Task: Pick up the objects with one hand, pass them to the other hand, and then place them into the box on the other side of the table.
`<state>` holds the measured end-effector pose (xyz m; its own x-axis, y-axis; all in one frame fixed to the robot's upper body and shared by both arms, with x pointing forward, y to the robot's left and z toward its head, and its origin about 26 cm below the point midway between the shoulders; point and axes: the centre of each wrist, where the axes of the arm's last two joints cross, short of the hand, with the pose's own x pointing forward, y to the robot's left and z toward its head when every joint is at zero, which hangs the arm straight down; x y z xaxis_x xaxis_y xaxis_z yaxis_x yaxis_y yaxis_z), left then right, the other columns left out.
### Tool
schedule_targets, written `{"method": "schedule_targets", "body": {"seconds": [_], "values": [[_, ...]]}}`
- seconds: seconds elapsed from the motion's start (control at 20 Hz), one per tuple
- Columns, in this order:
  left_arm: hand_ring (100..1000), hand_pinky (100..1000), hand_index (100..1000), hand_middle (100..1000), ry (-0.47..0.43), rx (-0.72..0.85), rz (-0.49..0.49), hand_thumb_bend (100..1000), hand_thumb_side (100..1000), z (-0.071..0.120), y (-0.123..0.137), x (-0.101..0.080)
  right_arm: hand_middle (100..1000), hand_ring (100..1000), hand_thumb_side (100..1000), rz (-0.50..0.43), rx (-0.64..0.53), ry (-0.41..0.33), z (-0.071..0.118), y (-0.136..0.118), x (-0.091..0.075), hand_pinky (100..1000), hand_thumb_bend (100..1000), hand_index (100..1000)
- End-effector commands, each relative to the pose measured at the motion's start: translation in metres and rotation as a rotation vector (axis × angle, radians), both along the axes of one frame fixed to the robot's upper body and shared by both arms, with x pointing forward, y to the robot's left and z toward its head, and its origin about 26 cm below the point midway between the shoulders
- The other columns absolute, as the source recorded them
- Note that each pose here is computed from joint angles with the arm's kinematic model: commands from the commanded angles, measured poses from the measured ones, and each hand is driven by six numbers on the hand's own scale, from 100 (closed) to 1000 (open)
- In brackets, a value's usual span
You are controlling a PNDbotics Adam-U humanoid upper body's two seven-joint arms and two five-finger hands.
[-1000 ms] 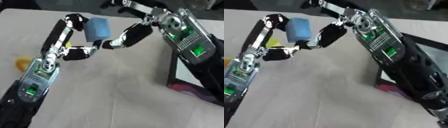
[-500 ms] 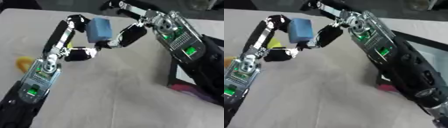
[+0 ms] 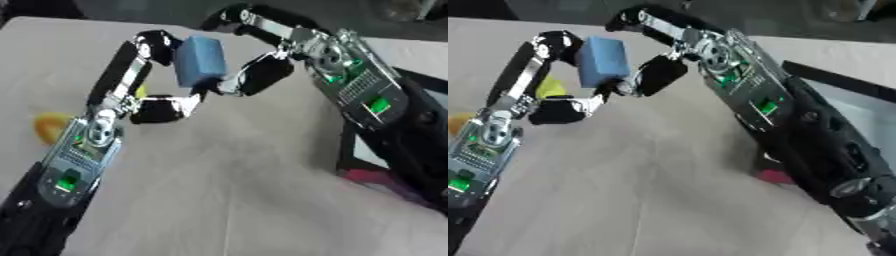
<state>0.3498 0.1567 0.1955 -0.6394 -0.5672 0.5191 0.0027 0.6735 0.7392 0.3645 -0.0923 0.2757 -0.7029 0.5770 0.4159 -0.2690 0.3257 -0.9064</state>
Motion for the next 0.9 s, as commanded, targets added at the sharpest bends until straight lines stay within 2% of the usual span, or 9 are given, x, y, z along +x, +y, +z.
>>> {"method": "schedule_targets", "body": {"seconds": [0.05, 0.1, 0.2, 0.4, 0.6, 0.9], "values": [[630, 671, 474, 605, -0.037, 0.001, -0.019, 100, 145, 0.0089, -0.0032, -0.0031, 818, 959, 157, -0.011, 0.014, -0.021, 0.0112, -0.0071, -0.0015, 917, 272, 823], [630, 671, 474, 605, -0.038, 0.002, -0.020, 100, 143, 0.0089, -0.0033, -0.0030, 792, 949, 139, -0.010, 0.018, -0.015, 0.0111, -0.0072, -0.0014, 917, 233, 797], [630, 671, 474, 605, -0.041, 0.003, -0.021, 100, 143, 0.0091, -0.0034, -0.0029, 773, 942, 123, -0.004, 0.023, -0.004, 0.0109, -0.0072, -0.0014, 915, 214, 778], [630, 671, 474, 604, -0.045, -0.002, -0.031, 100, 151, 0.0088, -0.0050, -0.0032, 761, 938, 111, 0.018, 0.027, 0.025, 0.0100, -0.0068, -0.0012, 914, 187, 766], [631, 670, 475, 605, -0.052, 0.001, -0.039, 100, 146, 0.0085, -0.0054, -0.0032, 709, 917, 100, 0.040, 0.030, 0.057, 0.0095, -0.0068, -0.0005, 908, 155, 723], [630, 668, 478, 602, -0.046, 0.006, -0.030, 100, 143, 0.0065, -0.0050, -0.0025, 639, 896, 100, 0.037, 0.055, 0.060, 0.0104, -0.0082, -0.0003, 903, 132, 666]]}}
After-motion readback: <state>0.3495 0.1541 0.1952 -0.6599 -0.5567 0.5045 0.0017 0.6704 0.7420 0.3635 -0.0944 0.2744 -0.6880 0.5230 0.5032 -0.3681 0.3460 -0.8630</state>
